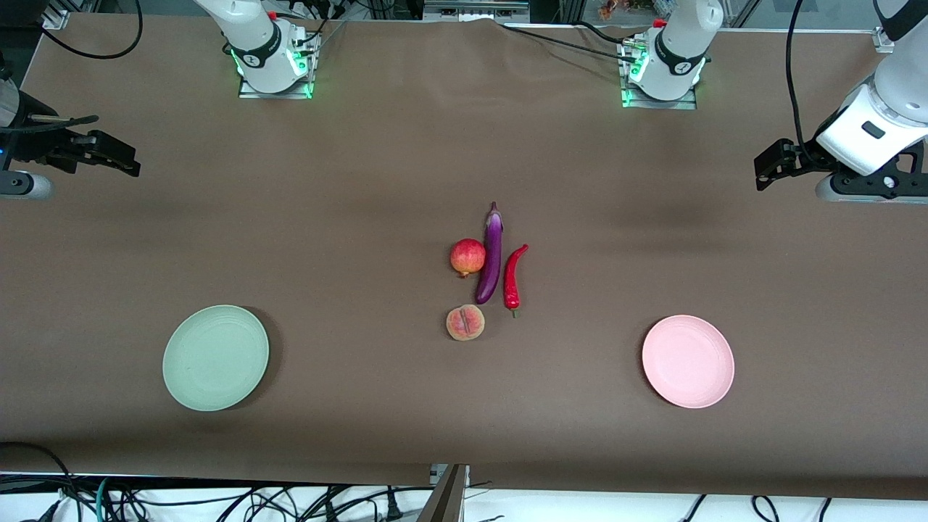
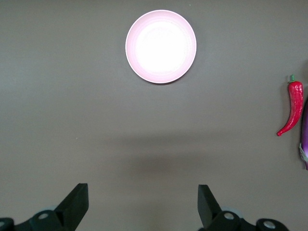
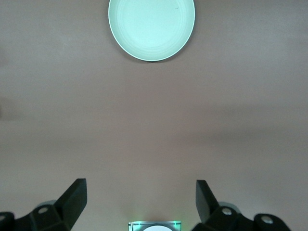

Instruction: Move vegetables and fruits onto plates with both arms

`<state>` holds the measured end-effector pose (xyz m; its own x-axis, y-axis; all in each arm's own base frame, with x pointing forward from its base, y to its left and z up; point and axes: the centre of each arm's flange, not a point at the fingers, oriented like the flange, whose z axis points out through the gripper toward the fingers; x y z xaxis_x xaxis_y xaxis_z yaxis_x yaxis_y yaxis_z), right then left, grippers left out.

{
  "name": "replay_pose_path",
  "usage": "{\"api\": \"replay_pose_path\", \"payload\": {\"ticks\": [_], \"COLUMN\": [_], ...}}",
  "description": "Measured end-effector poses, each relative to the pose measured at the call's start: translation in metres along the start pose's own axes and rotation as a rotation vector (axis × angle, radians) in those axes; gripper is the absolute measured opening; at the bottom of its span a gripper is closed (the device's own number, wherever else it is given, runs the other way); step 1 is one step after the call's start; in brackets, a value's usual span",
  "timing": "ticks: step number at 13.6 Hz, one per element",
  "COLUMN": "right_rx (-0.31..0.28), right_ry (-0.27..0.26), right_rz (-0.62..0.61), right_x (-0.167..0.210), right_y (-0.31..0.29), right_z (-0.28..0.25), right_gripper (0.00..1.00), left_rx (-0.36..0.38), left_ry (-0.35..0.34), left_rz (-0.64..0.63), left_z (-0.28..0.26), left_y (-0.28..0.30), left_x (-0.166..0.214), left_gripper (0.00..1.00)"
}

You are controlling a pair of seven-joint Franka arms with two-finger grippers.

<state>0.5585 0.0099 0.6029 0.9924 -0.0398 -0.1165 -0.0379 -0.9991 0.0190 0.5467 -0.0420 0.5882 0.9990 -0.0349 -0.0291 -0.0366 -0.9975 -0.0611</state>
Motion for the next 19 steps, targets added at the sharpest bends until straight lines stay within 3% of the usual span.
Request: {"api": "replay_pose_path", "payload": {"ticks": [9,14,19], "right_rx": [0.004,-0.001,0.035], "right_ry": [-0.002,-0.088,-0.072], "right_rz": [-0.002,-0.041,-0.051], "right_x": [0.003,0.029,0.033], "right_y": [-0.002,-0.026,-0.035], "right_z": [0.003,0.05,0.048], "right_gripper": [1.0,1.0,1.0], "left_rx": [0.0,0.0,0.0], "left_ry": [0.0,0.0,0.0], "left_rz": [0.0,0.0,0.0], "left_z": [0.0,0.0,0.0], "left_y": [0.0,0.0,0.0], "left_x": [0.0,0.0,0.0], "left_gripper": [1.0,1.0,1.0]}}
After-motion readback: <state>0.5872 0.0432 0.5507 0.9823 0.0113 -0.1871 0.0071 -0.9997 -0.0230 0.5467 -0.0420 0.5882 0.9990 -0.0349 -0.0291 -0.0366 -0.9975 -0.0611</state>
